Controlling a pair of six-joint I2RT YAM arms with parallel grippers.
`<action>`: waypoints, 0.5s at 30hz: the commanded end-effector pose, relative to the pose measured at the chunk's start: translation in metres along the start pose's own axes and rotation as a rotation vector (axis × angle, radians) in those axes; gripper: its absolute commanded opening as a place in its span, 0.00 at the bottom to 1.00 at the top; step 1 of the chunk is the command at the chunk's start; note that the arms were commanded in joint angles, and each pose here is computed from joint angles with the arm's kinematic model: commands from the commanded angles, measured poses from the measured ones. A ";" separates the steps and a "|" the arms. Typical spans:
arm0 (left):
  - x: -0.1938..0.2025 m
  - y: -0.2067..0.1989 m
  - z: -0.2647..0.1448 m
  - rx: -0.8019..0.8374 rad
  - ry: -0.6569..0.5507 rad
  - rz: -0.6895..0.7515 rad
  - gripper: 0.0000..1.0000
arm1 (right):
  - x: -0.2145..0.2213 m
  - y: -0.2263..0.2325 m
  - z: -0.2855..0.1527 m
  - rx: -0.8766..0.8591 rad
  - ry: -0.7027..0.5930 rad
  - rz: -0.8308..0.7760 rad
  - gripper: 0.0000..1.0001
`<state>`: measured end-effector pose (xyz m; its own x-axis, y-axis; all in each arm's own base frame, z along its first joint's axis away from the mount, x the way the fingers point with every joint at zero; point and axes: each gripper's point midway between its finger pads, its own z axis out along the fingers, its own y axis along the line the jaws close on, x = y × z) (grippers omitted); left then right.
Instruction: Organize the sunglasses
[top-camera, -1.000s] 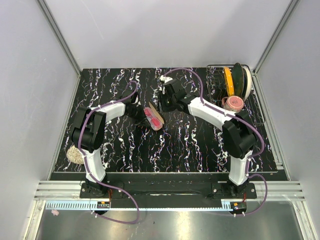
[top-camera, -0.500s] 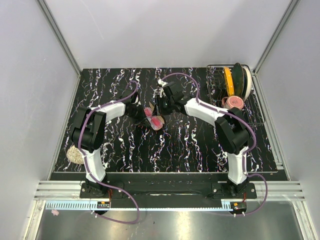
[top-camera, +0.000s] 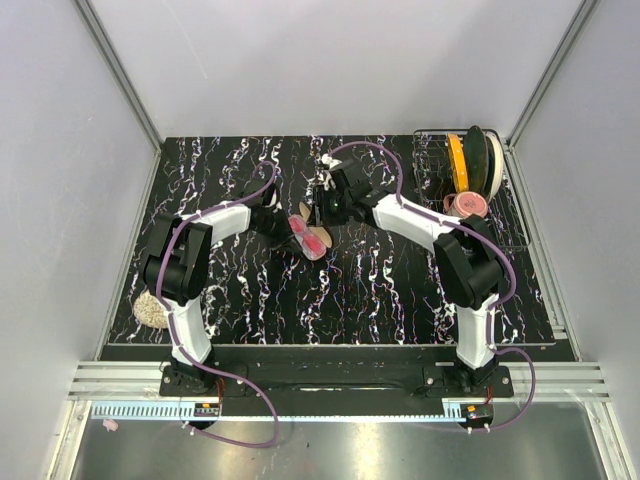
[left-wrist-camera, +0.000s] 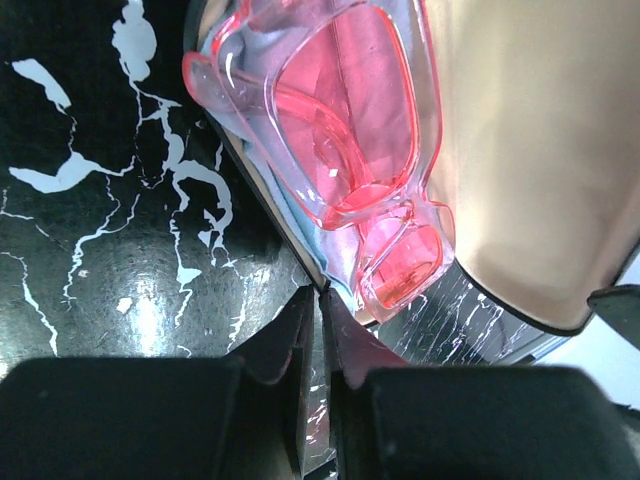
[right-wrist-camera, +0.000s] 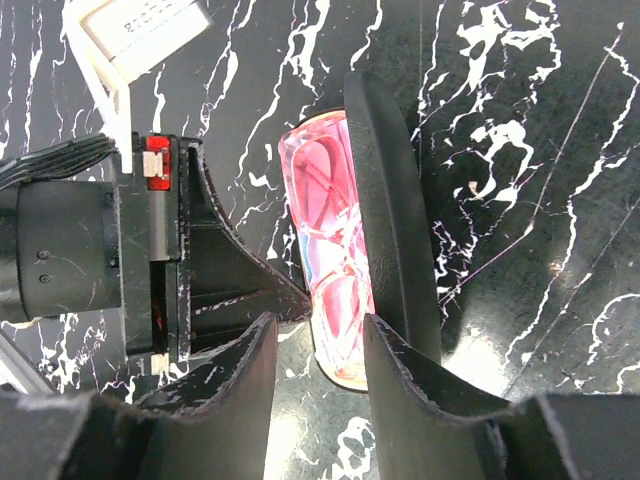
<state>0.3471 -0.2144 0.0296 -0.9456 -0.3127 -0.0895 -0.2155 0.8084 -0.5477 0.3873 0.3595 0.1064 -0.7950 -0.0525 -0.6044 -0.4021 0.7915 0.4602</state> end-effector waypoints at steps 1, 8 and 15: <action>-0.011 -0.004 0.000 0.004 -0.034 0.028 0.11 | -0.037 -0.010 -0.008 0.039 -0.098 -0.027 0.46; -0.011 -0.005 0.000 0.006 -0.037 0.030 0.11 | -0.048 0.004 -0.021 -0.017 -0.133 -0.045 0.46; -0.013 -0.004 -0.001 0.002 -0.037 0.030 0.11 | -0.055 0.002 -0.022 -0.008 -0.152 -0.058 0.46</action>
<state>0.3475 -0.2142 0.0299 -0.9464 -0.3093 -0.0926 -0.2113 0.8103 -0.5466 0.4068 0.3499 0.1162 -0.7615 -0.0324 -0.6473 -0.4081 0.7998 0.4401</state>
